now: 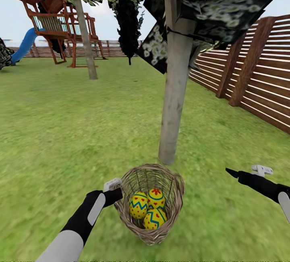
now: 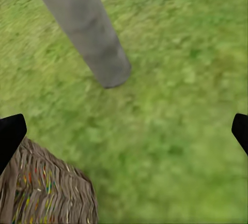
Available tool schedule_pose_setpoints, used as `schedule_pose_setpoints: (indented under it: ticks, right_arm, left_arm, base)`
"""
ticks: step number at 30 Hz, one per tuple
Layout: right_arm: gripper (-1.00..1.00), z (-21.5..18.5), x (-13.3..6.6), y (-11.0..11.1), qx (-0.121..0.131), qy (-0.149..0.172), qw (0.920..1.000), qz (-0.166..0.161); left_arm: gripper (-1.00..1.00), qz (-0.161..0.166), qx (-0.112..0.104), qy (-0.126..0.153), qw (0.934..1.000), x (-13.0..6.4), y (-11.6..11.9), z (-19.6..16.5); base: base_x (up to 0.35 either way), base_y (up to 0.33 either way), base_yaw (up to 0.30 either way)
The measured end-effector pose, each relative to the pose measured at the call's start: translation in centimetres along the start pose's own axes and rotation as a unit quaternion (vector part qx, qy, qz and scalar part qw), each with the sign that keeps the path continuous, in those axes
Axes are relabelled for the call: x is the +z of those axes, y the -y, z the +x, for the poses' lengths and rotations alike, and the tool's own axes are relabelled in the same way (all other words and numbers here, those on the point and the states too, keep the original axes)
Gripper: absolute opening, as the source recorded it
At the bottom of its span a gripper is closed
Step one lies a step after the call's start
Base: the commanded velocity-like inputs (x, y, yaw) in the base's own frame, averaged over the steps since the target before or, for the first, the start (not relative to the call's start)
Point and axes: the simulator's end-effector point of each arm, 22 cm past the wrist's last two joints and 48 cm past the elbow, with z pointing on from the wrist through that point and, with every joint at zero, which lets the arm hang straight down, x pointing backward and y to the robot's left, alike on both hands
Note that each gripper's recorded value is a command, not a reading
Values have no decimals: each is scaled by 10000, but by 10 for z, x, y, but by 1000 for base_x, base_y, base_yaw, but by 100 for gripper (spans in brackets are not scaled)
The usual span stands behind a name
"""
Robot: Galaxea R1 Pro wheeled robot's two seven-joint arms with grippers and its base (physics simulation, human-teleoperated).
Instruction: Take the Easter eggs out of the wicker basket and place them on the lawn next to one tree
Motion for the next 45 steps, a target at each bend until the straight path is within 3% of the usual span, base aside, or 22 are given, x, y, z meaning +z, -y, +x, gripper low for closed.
schedule_pose_setpoints:
  ticks: [10, 11, 12, 27, 32, 37, 40, 42, 45]
  right_arm:
    - [100, 11, 3, 3, 2, 2, 10000, -3]
    - [100, 11, 3, 3, 2, 2, 10000, -4]
    - [100, 11, 3, 4, 2, -2, 10000, 3]
    - [100, 14, 4, 6, 24, -34, 10000, 21]
    - [100, 10, 2, 6, 80, -99, 9999, 47]
    - [100, 0, 0, 2, 81, -102, 9999, 46]
    - [100, 17, 8, -11, 36, -349, 9994, -48]
    - [100, 26, 16, -25, -94, -440, 9989, -151]
    - [100, 23, 17, -31, -135, -464, 9987, -144]
  left_arm:
    - [-100, 41, 108, -42, 9999, 1, 1, -1]
    - [100, 42, 113, -43, 9999, 1, 1, -1]
    - [100, 27, -178, 90, 9998, 13, -8, 11]
    - [100, 12, -149, 116, 9998, 13, -8, 10]
    - [100, 21, -130, 138, 9998, 5, -2, 1]
    - [100, 65, -109, 237, 9996, -6, 8, -15]
    - [100, 179, -56, 535, 9984, -21, 21, -46]
    - [100, 281, 21, 748, 9968, -39, 30, -74]
    - [100, 357, 194, 833, 9957, -68, 34, -107]
  base:
    - [0, 0, 0]
    - [0, 0, 0]
    - [0, 0, 0]
    - [0, 0, 0]
    - [0, 0, 0]
    - [0, 0, 0]
    - [0, 0, 0]
    - [0, 0, 0]
    - [0, 0, 0]
